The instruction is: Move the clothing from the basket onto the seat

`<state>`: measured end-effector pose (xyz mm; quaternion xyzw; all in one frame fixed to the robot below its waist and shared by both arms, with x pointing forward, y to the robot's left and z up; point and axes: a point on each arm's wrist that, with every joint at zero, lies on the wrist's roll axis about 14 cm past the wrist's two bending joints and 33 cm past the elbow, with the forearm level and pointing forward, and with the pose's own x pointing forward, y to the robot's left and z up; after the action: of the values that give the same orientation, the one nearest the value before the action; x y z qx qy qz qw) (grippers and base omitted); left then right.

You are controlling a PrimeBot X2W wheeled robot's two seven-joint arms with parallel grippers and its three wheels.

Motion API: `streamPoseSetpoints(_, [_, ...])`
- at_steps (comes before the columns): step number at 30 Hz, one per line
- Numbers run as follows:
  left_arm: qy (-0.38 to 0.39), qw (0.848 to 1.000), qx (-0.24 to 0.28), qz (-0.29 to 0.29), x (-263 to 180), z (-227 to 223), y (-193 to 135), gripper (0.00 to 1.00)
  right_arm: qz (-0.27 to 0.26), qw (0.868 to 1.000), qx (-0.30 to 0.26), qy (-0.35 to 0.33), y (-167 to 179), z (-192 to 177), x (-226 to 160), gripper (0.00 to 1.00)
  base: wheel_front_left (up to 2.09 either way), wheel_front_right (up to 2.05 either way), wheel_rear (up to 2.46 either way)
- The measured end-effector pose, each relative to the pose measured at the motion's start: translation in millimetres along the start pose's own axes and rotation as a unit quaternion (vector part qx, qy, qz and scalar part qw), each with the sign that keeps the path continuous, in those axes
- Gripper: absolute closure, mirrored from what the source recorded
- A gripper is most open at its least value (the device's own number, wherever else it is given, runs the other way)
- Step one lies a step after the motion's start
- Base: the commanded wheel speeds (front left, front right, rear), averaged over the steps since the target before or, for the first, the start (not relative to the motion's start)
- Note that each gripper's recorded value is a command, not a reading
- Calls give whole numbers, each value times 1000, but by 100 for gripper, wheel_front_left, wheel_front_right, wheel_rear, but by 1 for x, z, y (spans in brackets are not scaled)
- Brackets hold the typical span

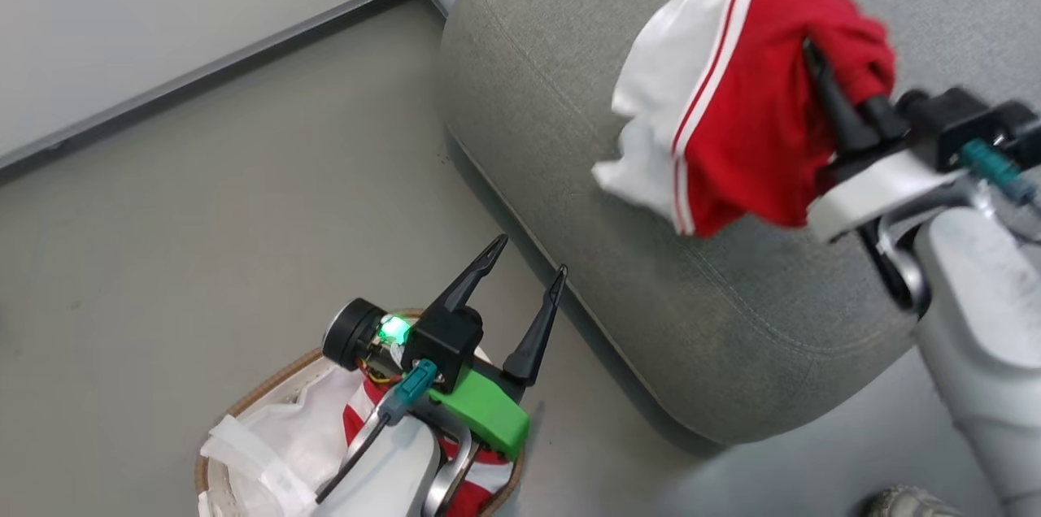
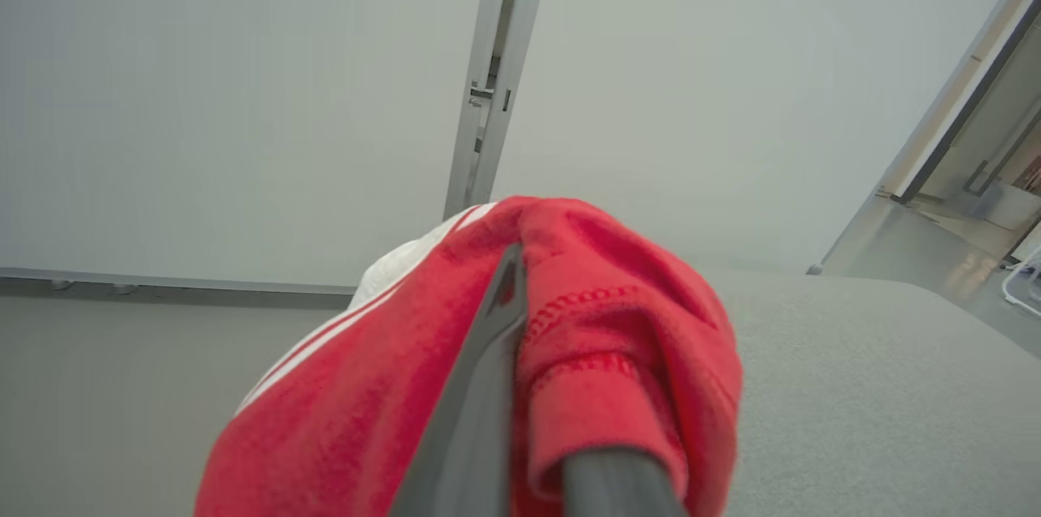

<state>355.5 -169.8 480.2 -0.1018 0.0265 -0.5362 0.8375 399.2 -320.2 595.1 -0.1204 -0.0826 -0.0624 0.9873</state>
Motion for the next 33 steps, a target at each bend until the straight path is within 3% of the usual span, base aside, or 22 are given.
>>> streamPoseSetpoints(9, [10,1000,-3,24,1,-22,39,0,-41,997,-69,-20,-56,21,85,100,0,0,0])
streamPoseSetpoints(15, [19,998,-9,57,-6,-39,73,0,-62,995,-77,4,-68,-4,128,100,0,0,0])
streamPoseSetpoints(19, [30,995,-21,88,-18,-54,95,0,-63,996,-53,34,-55,-43,148,100,0,0,0])
streamPoseSetpoints(22, [37,992,-31,120,-30,-64,115,0,-47,995,-51,75,-36,-84,152,74,0,0,0])
streamPoseSetpoints(23, [41,990,-35,131,-35,-68,121,0,-48,994,-43,91,-32,-99,150,52,0,0,0])
streamPoseSetpoints(24, [47,988,-37,139,-40,-73,126,0,-50,992,-34,107,-28,-115,147,9,0,0,0])
streamPoseSetpoints(25, [52,987,-38,144,-44,-77,129,0,-50,991,-30,120,-25,-127,143,0,0,0,0])
streamPoseSetpoints(29, [70,983,-46,164,-58,-92,136,0,-50,985,-8,162,-8,-169,125,0,0,0,0])
streamPoseSetpoints(33, [76,981,-46,172,-63,-94,138,0,-54,981,7,186,-1,-187,98,0,0,0,0])
